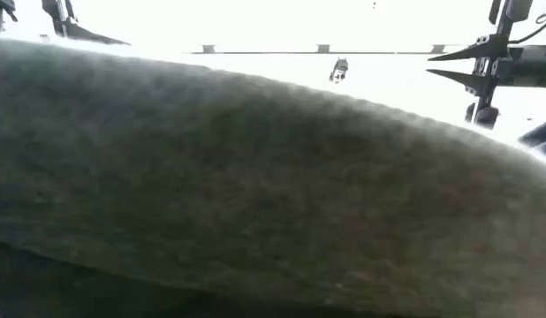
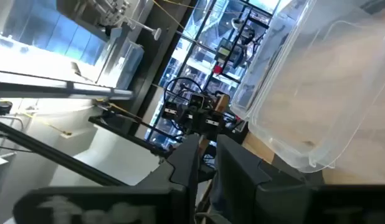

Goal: Pick & Place hat

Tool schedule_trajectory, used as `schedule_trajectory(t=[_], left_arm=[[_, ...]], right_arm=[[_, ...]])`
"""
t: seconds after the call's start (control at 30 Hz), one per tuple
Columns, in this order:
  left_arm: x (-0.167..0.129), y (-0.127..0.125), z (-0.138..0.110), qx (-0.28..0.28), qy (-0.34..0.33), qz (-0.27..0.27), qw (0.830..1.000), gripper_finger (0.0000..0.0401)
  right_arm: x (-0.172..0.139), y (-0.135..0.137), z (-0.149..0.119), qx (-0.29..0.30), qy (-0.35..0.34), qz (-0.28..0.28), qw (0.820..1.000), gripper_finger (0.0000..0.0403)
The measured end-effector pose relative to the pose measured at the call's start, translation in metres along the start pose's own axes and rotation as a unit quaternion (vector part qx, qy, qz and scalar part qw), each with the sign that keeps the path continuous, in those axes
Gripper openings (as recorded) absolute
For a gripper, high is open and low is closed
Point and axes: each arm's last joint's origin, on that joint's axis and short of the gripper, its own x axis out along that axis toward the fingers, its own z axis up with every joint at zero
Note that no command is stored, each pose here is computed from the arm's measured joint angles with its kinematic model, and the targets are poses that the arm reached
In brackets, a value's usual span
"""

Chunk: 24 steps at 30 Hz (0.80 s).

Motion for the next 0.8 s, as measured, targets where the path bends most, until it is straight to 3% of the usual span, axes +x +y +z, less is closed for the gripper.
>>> schedule_trajectory(t=[0.2,0.43,0.6,0.7,0.8], left_arm=[[0.0,0.0,0.001,-0.011,-0.016,0.003,1.0,0.0103],[0.0,0.0,0.001,-0.026,-0.02,0.003,0.999,0.0103],[0.0,-0.001,0.002,-0.029,-0.027,0.0,0.999,0.0103],[0.0,-0.001,0.002,-0.029,-0.027,0.0,0.999,0.0103],[0.0,-0.001,0.002,-0.023,-0.026,0.0,0.999,0.0103]], right_arm=[[0.0,0.0,0.0,-0.038,-0.005,-0.001,0.999,0.0057],[0.0,0.0,0.001,-0.018,-0.009,-0.003,1.0,0.0057],[0.0,0.002,-0.003,-0.004,0.048,0.015,0.999,0.0057],[-0.001,0.007,-0.003,-0.02,0.108,-0.05,0.993,0.0057],[-0.004,0.015,0.0,-0.072,0.171,-0.155,0.97,0.0057]])
